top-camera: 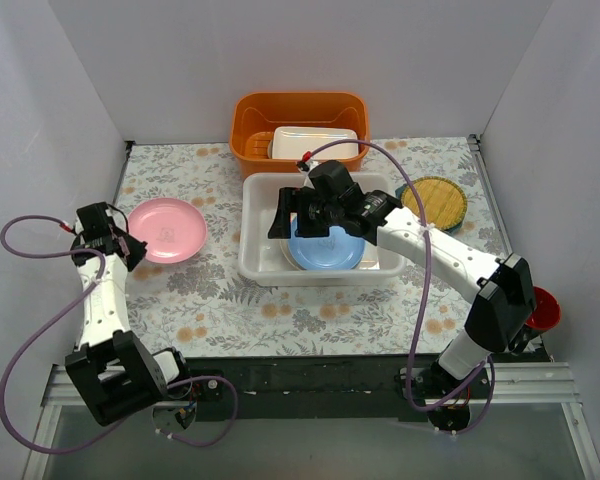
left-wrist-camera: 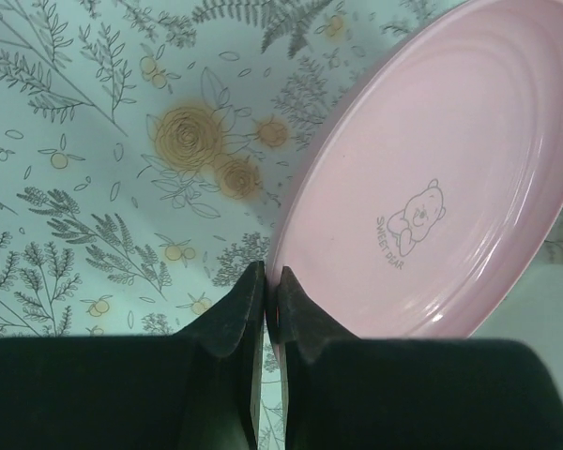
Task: Place the plates into the plastic bin on the countertop
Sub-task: Pick up the plate at the center of the board, then place the plate in the plastic bin.
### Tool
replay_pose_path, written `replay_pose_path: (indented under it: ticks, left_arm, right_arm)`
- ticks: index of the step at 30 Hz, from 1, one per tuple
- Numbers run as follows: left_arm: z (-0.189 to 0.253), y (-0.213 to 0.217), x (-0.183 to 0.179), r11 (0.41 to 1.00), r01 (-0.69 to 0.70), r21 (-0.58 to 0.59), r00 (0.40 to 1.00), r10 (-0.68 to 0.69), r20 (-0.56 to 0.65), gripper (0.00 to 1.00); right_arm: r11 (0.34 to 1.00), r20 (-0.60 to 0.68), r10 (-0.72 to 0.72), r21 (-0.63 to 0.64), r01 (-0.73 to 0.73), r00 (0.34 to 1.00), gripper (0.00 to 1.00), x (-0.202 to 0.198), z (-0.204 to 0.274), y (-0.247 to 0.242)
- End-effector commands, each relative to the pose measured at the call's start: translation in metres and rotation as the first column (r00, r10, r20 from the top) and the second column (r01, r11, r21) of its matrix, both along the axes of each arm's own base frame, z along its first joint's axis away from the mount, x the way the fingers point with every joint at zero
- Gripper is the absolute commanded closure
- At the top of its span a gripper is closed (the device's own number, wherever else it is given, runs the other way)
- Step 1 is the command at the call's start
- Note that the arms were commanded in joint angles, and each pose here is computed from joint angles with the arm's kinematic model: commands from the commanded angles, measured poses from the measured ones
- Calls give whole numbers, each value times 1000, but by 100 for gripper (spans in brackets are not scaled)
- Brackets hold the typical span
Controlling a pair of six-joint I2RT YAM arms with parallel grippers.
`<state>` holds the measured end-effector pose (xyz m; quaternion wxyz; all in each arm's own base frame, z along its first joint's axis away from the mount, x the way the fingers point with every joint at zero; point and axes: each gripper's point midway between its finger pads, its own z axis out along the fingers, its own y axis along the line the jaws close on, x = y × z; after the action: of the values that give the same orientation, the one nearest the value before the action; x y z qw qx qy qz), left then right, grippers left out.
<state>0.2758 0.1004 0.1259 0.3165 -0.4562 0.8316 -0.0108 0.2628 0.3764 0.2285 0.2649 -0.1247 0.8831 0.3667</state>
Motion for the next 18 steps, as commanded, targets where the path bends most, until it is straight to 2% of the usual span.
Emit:
replay_pose_path:
  ticks: [1,12,18]
  left_arm:
    - [40,-12,9,999,28,-37,992,-23,123,100]
    - [80,-23,0,998,52,-34,978,-44,203,100]
    - [90,-34,-1,992,120,-42,968,-107,229,100]
  right_arm:
    - [998,62,-17,54,14,998,17,-1,25,-7]
    - [999,67,-20,39,18,998,16,3,27,-7]
    - [999,70,-6,47,3,997,14,4,30,-2]
